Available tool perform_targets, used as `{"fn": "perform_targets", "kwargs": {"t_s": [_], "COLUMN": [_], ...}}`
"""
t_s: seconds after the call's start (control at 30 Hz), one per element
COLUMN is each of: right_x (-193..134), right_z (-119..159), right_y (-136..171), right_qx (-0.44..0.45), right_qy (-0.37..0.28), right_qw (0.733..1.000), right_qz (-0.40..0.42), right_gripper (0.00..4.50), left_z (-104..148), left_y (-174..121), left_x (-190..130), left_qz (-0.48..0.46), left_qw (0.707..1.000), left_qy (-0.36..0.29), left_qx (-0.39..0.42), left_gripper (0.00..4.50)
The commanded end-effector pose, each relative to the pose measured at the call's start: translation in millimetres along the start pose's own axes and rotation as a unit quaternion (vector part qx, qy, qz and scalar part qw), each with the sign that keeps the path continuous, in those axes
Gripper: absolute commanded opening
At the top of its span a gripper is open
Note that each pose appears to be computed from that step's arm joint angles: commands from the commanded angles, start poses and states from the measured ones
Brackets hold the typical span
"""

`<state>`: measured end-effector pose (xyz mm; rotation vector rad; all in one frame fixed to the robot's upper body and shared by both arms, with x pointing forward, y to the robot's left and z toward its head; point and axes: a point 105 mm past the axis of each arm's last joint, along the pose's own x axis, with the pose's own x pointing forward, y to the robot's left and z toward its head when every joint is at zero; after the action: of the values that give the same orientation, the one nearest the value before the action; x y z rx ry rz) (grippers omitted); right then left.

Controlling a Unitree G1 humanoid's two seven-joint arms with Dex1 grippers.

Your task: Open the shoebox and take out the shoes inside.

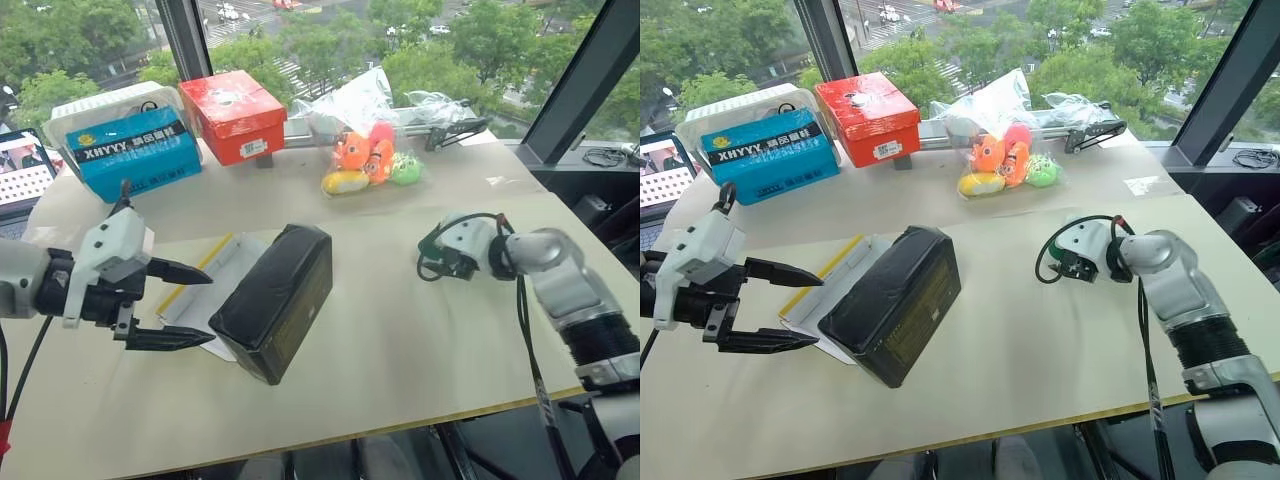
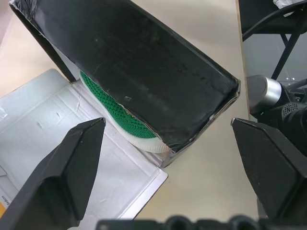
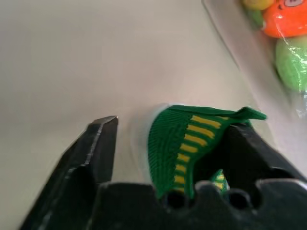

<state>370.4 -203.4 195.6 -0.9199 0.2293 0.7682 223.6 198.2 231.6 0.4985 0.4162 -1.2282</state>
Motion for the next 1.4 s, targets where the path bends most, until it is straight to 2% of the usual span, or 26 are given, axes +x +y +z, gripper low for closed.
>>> {"fn": "perform_targets", "kwargs": {"t_s": [0.03,0.17,0.27,0.3,0.33,0.5,0.57,0.63,0.7,0.8,1.03,1.2,1.4], "right_x": [-33,-39,-20,-12,-5,22,26,25,20,12,7,18,57], "right_z": [80,153,186,192,197,207,201,191,172,126,61,55,75], "right_y": [-20,-3,26,34,40,62,72,81,91,116,138,145,146], "right_qx": [0.03,0.043,0.054,0.052,0.052,0.068,0.068,0.073,0.076,0.078,0.061,0.06,0.054], "right_qy": [-0.125,-0.257,-0.308,-0.313,-0.318,-0.323,-0.311,-0.295,-0.265,-0.186,-0.064,-0.052,-0.078], "right_qw": [0.992,0.963,0.941,0.938,0.935,0.929,0.93,0.93,0.932,0.938,0.954,0.955,0.957], "right_qz": [-0.003,0.064,0.127,0.139,0.146,0.166,0.183,0.206,0.234,0.282,0.288,0.286,0.274], "right_gripper": [4.48,4.48,3.67,3.45,2.97,1.42,0.61,0.07,0.07,0.07,0.07,0.07,0.07], "left_z": [5,5,4,4,4,4,3,3,3,3,3,5,7], "left_y": [1,2,2,3,3,1,0,0,0,1,3,5,6], "left_x": [-3,-2,-2,-2,-2,-3,-4,-5,-5,-4,-3,-2,-3], "left_qz": [0.006,0.006,0.005,0.006,0.006,0.007,0.009,0.01,0.01,0.01,0.005,0.002,0.0], "left_qw": [1.0,1.0,1.0,1.0,1.0,1.0,1.0,1.0,1.0,1.0,1.0,1.0,1.0], "left_qy": [0.006,0.005,0.005,0.005,0.005,0.006,0.008,0.009,0.01,0.008,0.008,0.008,0.009], "left_qx": [0.018,0.017,0.017,0.017,0.017,0.015,0.014,0.013,0.013,0.014,0.018,0.021,0.025], "left_gripper": [4.5,4.5,4.5,4.5,4.5,4.5,4.5,4.5,4.5,4.5,4.5,4.5,4.5]}}
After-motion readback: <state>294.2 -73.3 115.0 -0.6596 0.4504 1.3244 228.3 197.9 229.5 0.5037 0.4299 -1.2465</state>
